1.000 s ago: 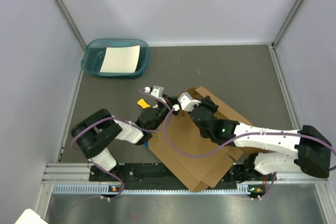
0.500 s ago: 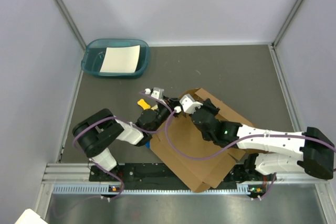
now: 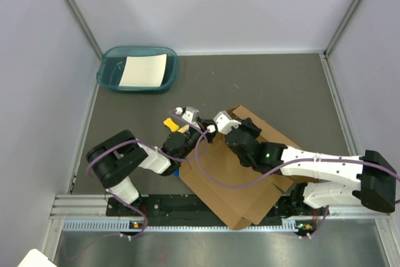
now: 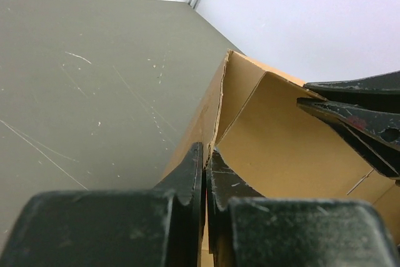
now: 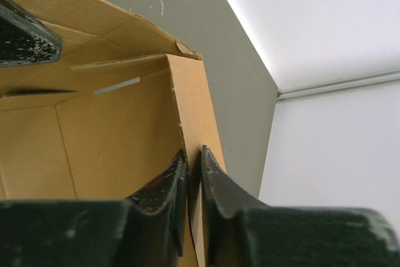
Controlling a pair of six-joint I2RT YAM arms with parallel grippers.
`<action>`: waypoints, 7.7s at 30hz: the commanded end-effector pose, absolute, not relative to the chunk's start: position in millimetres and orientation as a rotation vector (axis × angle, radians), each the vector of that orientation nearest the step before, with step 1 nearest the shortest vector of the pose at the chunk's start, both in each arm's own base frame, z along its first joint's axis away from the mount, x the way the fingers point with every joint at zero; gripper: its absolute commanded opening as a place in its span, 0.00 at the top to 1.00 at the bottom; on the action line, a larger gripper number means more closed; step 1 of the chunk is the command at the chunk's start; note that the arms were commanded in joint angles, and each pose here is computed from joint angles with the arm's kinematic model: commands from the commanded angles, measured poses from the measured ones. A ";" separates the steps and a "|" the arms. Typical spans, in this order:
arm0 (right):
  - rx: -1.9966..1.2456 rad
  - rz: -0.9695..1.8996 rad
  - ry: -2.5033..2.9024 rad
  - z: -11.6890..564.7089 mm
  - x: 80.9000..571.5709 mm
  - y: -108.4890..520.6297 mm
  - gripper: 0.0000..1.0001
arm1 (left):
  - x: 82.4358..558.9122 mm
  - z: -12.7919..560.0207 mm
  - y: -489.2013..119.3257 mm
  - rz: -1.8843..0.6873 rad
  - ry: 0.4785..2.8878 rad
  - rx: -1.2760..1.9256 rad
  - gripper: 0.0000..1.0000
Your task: Fold the paper box
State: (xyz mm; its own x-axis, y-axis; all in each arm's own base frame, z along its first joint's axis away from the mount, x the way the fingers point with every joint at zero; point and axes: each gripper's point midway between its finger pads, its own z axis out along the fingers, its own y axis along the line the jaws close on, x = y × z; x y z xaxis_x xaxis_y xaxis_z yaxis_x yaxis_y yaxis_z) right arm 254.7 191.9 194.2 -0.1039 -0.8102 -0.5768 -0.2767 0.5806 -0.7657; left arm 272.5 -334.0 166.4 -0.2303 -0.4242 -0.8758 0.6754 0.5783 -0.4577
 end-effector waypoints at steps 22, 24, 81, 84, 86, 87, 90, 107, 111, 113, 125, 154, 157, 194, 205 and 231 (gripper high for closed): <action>-0.866 -0.633 1.736 201.1 238.0 166.6 0.62 | 255.3 175.3 -339.6 -1.036 1.417 0.330 1.00; -0.855 -0.652 1.737 202.6 239.9 163.1 0.62 | 255.1 173.7 -339.2 -1.034 1.419 0.332 1.00; -0.901 -0.640 1.823 153.2 237.1 167.7 1.00 | 203.3 206.7 -360.5 -1.192 1.395 0.493 0.62; -0.905 -0.638 1.824 152.7 236.9 167.8 1.00 | 210.7 201.9 -346.7 -1.093 1.424 0.485 0.62; -0.902 -0.633 1.825 152.9 236.9 168.2 1.00 | 217.3 198.1 -336.8 -1.031 1.434 0.463 0.62; -0.905 -0.635 1.825 152.6 236.9 168.2 1.00 | 219.2 197.4 -330.5 -1.007 1.435 0.443 0.62; -0.908 -0.634 1.826 151.7 236.9 168.9 1.00 | 221.2 196.2 -320.0 -0.953 1.425 0.446 0.62; -0.918 -0.615 1.830 150.0 235.9 171.1 1.00 | 257.2 211.0 -239.4 -0.698 1.362 0.091 0.66; -0.951 -0.632 1.816 149.4 234.6 173.5 1.00 | 280.2 210.7 -236.8 -0.674 1.402 0.074 0.59; -1.011 -0.672 1.788 146.3 231.9 177.6 1.00 | 289.1 208.7 -234.3 -0.684 1.409 0.061 0.58; -1.174 -0.796 1.687 138.9 222.7 193.7 1.00 | 349.0 195.2 -220.7 -0.709 1.486 0.002 0.58; -1.309 -0.799 1.637 130.1 205.6 205.0 1.00 | 339.9 167.1 -303.6 -1.050 1.487 0.318 0.61; -1.285 -0.779 1.646 134.4 204.5 203.2 1.00 | 329.5 170.5 -302.7 -1.078 1.462 0.344 0.64; -1.263 -0.744 1.674 135.5 203.0 204.0 1.00 | 287.5 201.3 -271.9 -1.118 1.366 0.294 0.53; -1.256 -0.721 1.679 136.2 202.0 205.3 1.00 | 253.5 184.9 -287.8 -0.874 1.292 0.518 0.43; -1.263 -0.719 1.680 133.6 202.2 206.5 1.00 | 276.6 192.0 -323.2 -0.756 1.279 0.491 0.92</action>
State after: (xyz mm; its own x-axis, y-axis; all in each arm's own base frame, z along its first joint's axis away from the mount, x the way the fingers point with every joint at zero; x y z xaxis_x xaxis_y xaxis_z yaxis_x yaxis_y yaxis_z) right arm 217.5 174.9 183.0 -0.1398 -0.9714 -0.1921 -0.1969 0.2174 -0.9560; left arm 285.6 -312.3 125.5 -0.0287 -0.0714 -0.9970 0.6863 0.7238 -0.0716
